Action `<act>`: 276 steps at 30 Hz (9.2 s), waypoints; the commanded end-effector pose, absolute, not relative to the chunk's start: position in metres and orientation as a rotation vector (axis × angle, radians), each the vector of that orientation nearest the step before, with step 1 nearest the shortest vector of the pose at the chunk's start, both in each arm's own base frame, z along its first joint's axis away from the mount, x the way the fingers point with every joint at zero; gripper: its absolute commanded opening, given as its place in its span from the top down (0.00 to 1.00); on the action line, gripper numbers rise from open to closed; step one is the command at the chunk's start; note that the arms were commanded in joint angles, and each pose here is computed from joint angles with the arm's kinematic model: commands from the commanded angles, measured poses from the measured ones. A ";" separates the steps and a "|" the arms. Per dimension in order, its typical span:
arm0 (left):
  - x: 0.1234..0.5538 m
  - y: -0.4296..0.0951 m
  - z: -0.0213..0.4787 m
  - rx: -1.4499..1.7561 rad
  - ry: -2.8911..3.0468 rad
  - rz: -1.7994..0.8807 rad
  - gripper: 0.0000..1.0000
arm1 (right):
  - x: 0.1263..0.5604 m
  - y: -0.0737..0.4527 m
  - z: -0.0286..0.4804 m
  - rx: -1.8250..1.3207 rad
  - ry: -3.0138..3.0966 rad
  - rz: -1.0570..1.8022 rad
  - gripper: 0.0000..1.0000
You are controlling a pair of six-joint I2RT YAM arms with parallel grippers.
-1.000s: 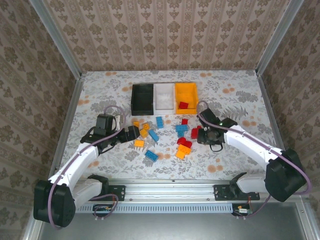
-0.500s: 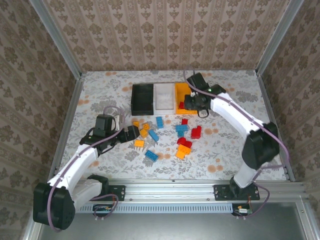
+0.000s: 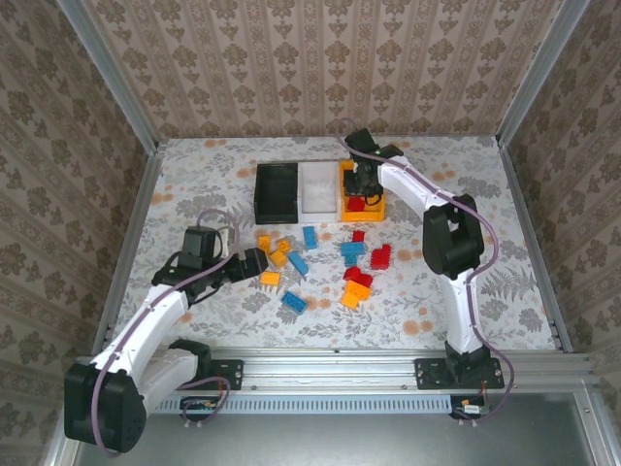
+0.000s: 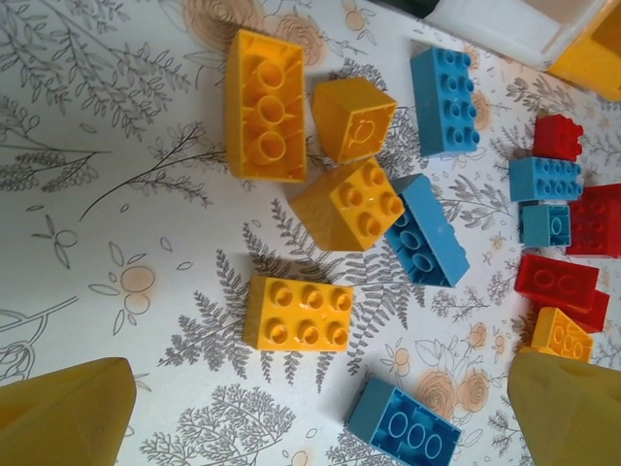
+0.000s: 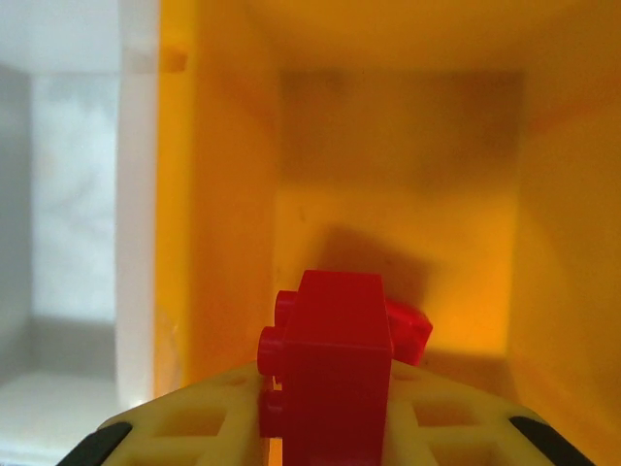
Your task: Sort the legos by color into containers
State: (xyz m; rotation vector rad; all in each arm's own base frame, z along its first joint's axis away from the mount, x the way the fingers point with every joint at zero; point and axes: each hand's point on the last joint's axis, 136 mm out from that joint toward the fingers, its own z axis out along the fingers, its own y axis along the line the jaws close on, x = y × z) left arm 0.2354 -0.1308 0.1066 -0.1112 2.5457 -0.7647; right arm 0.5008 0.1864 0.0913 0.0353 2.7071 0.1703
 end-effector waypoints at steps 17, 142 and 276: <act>0.231 -0.125 0.113 -0.107 2.525 -0.766 0.00 | 0.506 0.182 0.120 0.042 2.663 0.214 0.57; 0.235 -0.147 0.100 -0.066 2.528 -0.784 0.00 | 0.443 0.158 0.174 0.093 2.629 0.336 0.69; 0.225 -0.108 0.102 -0.352 2.359 -0.876 0.00 | 0.406 0.184 0.174 0.055 2.651 0.448 0.62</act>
